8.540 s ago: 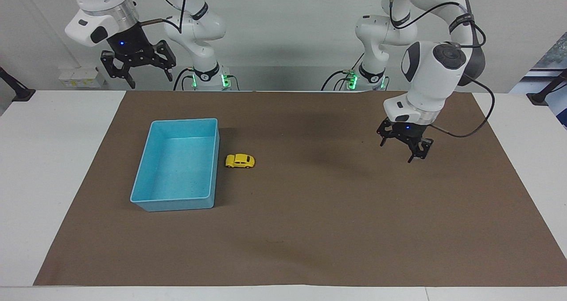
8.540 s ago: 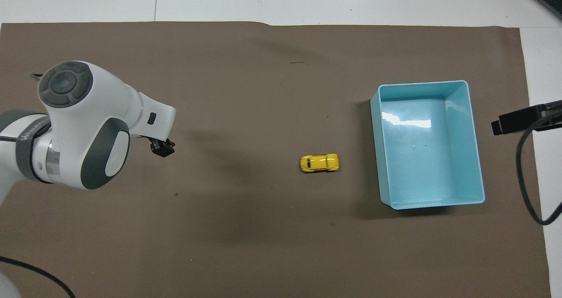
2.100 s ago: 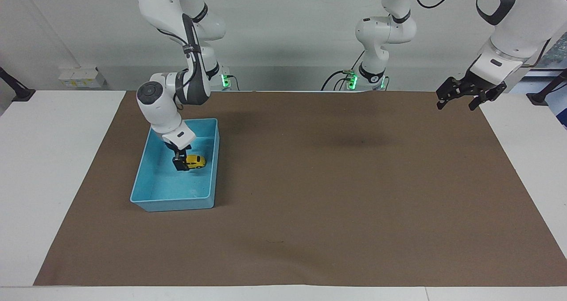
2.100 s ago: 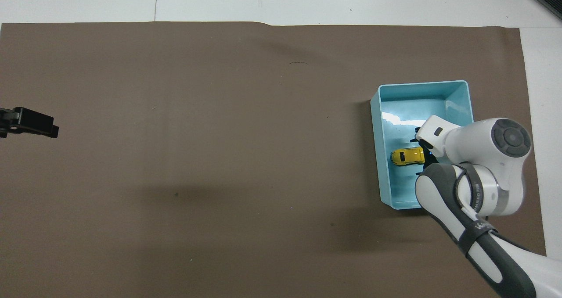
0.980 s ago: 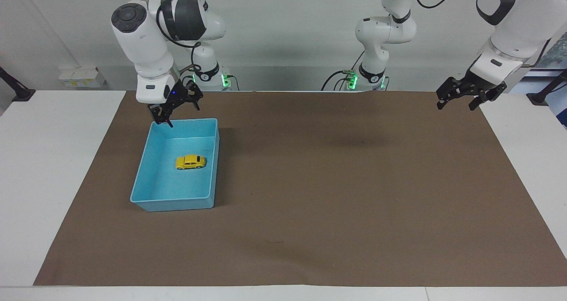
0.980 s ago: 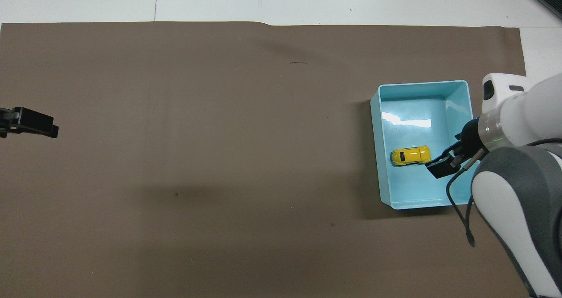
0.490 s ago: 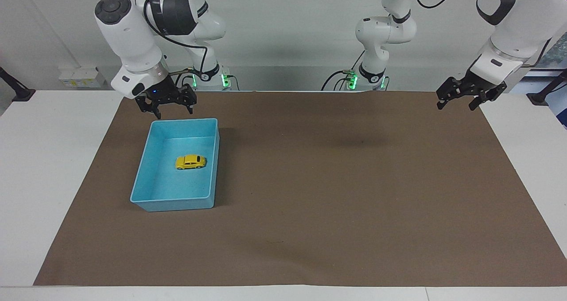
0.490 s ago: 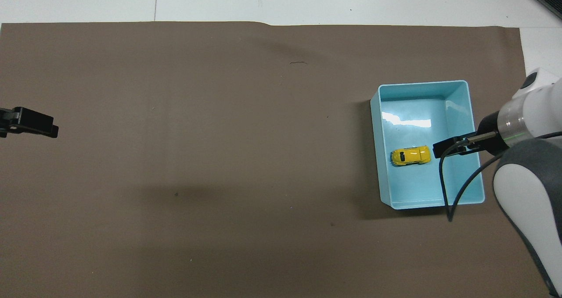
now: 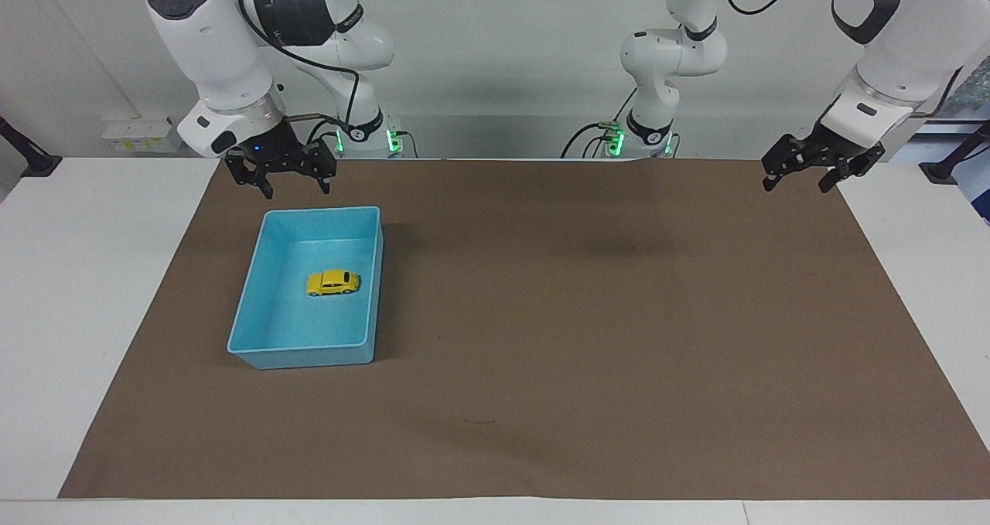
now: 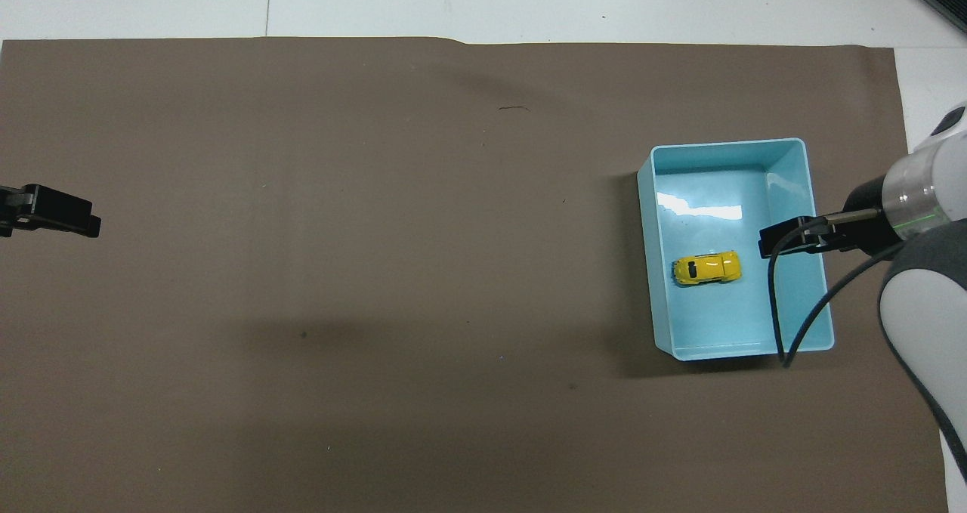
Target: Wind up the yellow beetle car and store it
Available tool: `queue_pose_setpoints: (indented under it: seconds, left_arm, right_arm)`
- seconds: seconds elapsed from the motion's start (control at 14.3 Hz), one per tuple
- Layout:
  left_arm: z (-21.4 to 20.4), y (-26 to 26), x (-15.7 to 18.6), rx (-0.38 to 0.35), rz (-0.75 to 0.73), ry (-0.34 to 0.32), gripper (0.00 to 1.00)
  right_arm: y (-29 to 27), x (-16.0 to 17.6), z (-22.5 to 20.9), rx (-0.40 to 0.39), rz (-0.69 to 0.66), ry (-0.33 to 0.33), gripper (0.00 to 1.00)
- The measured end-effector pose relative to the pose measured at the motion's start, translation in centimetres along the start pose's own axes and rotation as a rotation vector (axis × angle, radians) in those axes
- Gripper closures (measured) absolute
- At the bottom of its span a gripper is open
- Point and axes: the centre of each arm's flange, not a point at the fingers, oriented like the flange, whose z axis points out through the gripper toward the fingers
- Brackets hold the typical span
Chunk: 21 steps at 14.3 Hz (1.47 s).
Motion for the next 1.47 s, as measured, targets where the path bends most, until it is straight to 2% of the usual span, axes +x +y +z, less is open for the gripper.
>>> queue_pose_setpoints:
  seconds: [0.28, 1.47]
  left_arm:
    - [0.0, 0.0, 0.0, 0.0, 0.0, 0.0, 0.0]
    - [0.0, 0.0, 0.0, 0.0, 0.0, 0.0, 0.0]
  right_arm:
    - [0.5, 1.1, -1.6, -0.001, 0.009, 0.036, 0.0]
    - [1.3, 1.0, -2.2, 0.0, 0.028, 0.039, 0.0]
